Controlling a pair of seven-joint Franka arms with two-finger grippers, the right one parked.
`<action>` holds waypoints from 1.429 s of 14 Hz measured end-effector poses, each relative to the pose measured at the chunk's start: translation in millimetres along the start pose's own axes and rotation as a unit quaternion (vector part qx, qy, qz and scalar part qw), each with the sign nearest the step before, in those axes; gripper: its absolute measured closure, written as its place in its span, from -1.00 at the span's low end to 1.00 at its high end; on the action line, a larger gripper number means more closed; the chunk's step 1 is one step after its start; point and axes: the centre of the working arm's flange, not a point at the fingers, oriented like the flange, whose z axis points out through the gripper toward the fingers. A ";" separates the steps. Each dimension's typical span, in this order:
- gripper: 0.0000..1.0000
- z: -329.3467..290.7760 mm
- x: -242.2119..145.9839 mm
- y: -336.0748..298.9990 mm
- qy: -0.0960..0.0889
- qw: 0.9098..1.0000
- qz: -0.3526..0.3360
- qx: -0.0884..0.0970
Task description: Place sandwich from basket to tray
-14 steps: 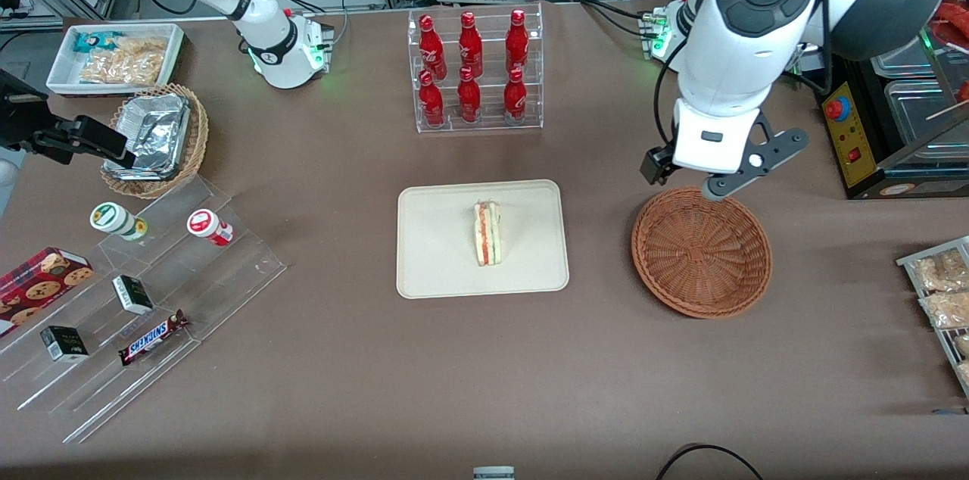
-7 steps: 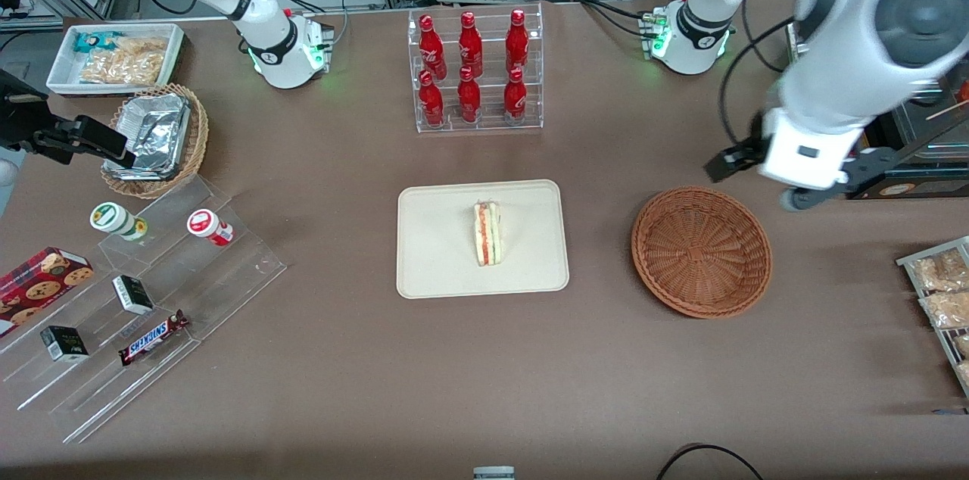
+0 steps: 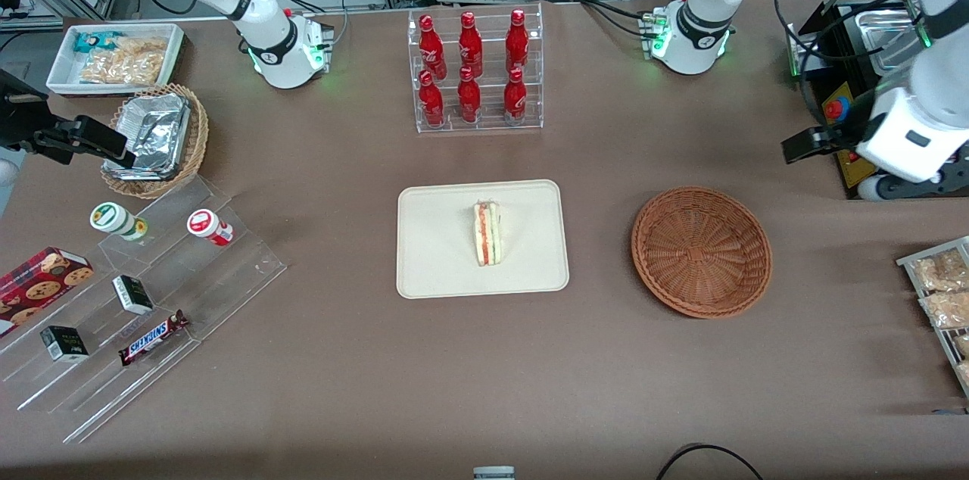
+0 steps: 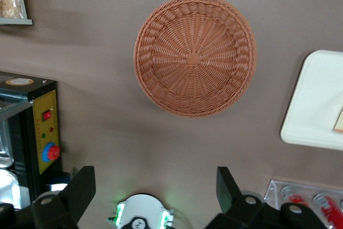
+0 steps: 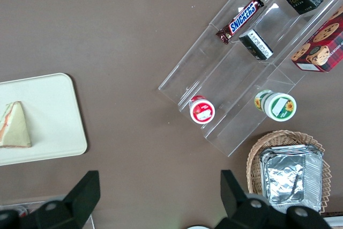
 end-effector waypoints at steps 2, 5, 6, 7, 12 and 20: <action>-0.99 1.3 -9.5 -15.8 -0.004 1.000 0.021 -0.009; -0.99 4.3 -33.6 -30.6 0.005 0.999 0.032 -0.014; -0.99 2.5 -39.2 -32.8 0.010 0.999 0.031 -0.014; -0.99 -1.0 -41.8 -33.3 0.017 0.999 0.031 -0.014; -0.99 -8.7 -33.1 -26.6 0.049 0.998 0.041 -0.010; -0.99 -25.5 -33.4 -32.4 0.074 0.996 0.048 0.012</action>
